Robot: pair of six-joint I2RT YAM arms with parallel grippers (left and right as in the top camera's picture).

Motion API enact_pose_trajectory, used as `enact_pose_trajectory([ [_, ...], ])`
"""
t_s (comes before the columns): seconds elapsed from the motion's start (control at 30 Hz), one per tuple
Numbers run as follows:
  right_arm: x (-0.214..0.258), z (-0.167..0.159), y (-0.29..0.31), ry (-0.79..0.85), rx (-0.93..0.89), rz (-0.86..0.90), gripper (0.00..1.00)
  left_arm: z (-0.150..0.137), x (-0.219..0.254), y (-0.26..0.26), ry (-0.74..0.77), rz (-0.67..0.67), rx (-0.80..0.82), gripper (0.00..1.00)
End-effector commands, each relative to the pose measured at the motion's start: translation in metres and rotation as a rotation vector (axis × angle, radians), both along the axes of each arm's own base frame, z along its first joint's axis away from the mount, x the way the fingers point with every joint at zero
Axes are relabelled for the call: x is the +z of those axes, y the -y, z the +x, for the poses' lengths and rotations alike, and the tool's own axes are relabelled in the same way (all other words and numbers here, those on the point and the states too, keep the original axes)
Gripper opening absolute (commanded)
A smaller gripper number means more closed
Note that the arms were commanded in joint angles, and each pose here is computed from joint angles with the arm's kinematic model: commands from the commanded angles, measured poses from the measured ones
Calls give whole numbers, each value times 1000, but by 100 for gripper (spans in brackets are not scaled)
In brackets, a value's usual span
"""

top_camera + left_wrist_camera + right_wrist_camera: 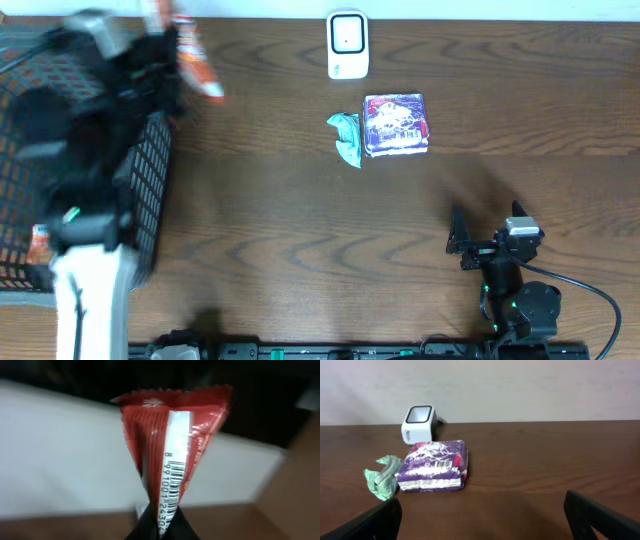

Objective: Scan the item barcode
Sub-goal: 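Return the left gripper to the basket and grasp the red bar, then place the red bar on the table in front of the scanner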

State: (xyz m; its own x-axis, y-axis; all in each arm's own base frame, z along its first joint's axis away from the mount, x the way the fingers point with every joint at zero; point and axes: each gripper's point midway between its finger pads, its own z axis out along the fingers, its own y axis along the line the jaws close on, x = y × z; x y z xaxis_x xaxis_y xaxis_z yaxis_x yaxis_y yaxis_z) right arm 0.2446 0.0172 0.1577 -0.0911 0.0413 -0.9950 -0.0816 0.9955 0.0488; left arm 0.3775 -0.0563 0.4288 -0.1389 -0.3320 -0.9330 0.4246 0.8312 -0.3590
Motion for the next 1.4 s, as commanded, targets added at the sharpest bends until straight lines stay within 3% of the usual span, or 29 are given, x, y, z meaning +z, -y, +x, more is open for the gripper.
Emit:
enact_pose_trajectory([
  [0.0, -1, 0, 3, 2, -13, 3, 99, 30, -57, 79, -182, -49, -160, 7],
  [0.13, -1, 0, 3, 2, -13, 3, 99, 57, -132, 137, -337, -6, -203, 7],
  [0.27, -1, 0, 3, 2, -12, 3, 99, 64, -196, 186, -451, 35, -287, 8],
  [0.33, -1, 0, 3, 2, -12, 3, 99, 65, -217, 194, -493, 48, -298, 21],
  [0.4, -1, 0, 3, 2, -12, 3, 99, 66, -234, 196, -530, 57, -299, 45],
  [0.47, -1, 0, 3, 2, -12, 3, 99, 66, -237, 195, -538, 59, -297, 47],
  [0.53, -1, 0, 3, 2, -13, 3, 99, 67, -228, 193, -514, 50, -301, 62],
  [0.6, -1, 0, 3, 2, -13, 3, 99, 69, -205, 182, -449, 52, -287, 65],
  [0.77, -1, 0, 3, 2, -12, 3, 99, 67, -102, 90, -183, 89, -118, 66],
  [0.9, -1, 0, 3, 2, -12, 3, 99, 56, -65, -53, -148, 112, 295, 72],
  [0.93, -1, 0, 3, 2, -12, 3, 99, 43, -70, -119, -187, 168, 493, 72],
  [1.03, -1, 0, 3, 2, -12, 3, 99, 17, -94, -190, -287, 383, 652, 72],
  [1.1, -1, 0, 3, 2, -13, 3, 99, -19, -138, -252, -502, 641, 754, 72],
  [1.13, -1, 0, 3, 2, -12, 3, 99, -27, -148, -264, -558, 695, 767, 72],
  [1.37, -1, 0, 3, 2, -13, 3, 99, -57, -235, -323, -896, 796, 805, 72],
])
